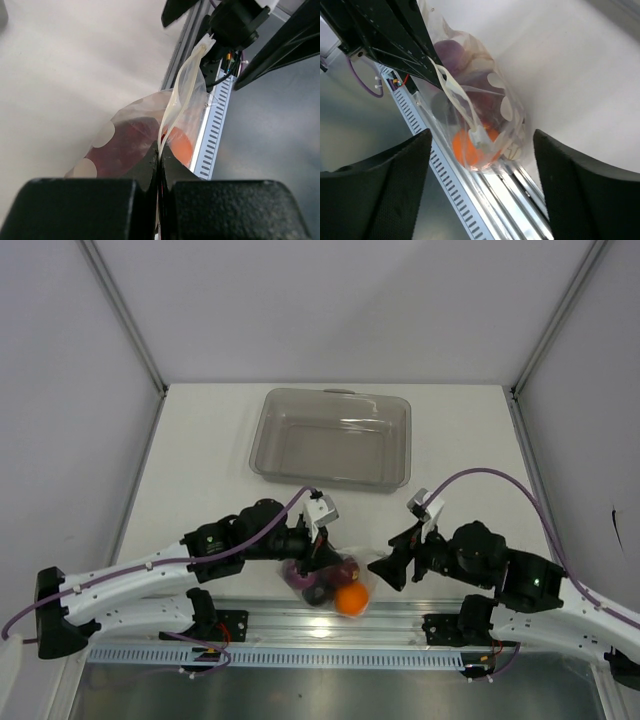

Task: Place the food in the zip-top bag and seal the zipper
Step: Zip the zipper food storage bag at the center of the board.

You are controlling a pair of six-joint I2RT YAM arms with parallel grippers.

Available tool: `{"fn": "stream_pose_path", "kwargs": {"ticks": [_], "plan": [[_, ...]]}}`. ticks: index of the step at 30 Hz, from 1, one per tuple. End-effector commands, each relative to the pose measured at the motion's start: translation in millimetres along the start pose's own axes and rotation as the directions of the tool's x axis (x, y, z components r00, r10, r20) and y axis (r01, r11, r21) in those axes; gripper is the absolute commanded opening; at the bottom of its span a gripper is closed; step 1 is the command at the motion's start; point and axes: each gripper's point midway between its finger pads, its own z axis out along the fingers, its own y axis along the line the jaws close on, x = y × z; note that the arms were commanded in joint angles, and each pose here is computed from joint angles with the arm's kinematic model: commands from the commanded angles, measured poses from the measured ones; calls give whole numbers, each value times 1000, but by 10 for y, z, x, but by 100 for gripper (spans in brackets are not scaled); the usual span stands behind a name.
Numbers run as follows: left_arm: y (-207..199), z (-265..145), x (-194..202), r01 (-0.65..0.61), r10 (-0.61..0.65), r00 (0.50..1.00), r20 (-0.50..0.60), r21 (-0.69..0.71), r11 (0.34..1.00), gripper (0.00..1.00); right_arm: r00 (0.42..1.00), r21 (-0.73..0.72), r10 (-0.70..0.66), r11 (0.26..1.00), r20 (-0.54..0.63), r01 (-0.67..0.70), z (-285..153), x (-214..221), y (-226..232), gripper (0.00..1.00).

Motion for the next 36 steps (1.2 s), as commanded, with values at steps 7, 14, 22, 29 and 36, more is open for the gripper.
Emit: {"fn": "stream_pose_path", "kwargs": {"ticks": [7, 14, 22, 29, 36], "plan": [[61, -24, -236, 107, -101, 992, 80, -73, 992, 0, 991, -121, 25, 993, 133, -9, 317, 83, 79, 77], [-42, -78, -312, 136, -135, 985, 109, -9, 991, 0, 971, -234, 27, 972, 239, 31, 233, 64, 187, 74], [-116, -158, -312, 140, -144, 982, 121, 44, 989, 1, 964, -302, 54, 953, 260, 28, 266, 130, 193, 35], [-140, -167, -256, 144, -151, 982, 113, 67, 987, 1, 956, -311, 55, 950, 288, 39, 291, 3, 207, 25], [-142, -171, -226, 144, -151, 983, 106, 73, 987, 1, 957, -310, 46, 950, 287, 47, 280, -38, 184, 0]]}}
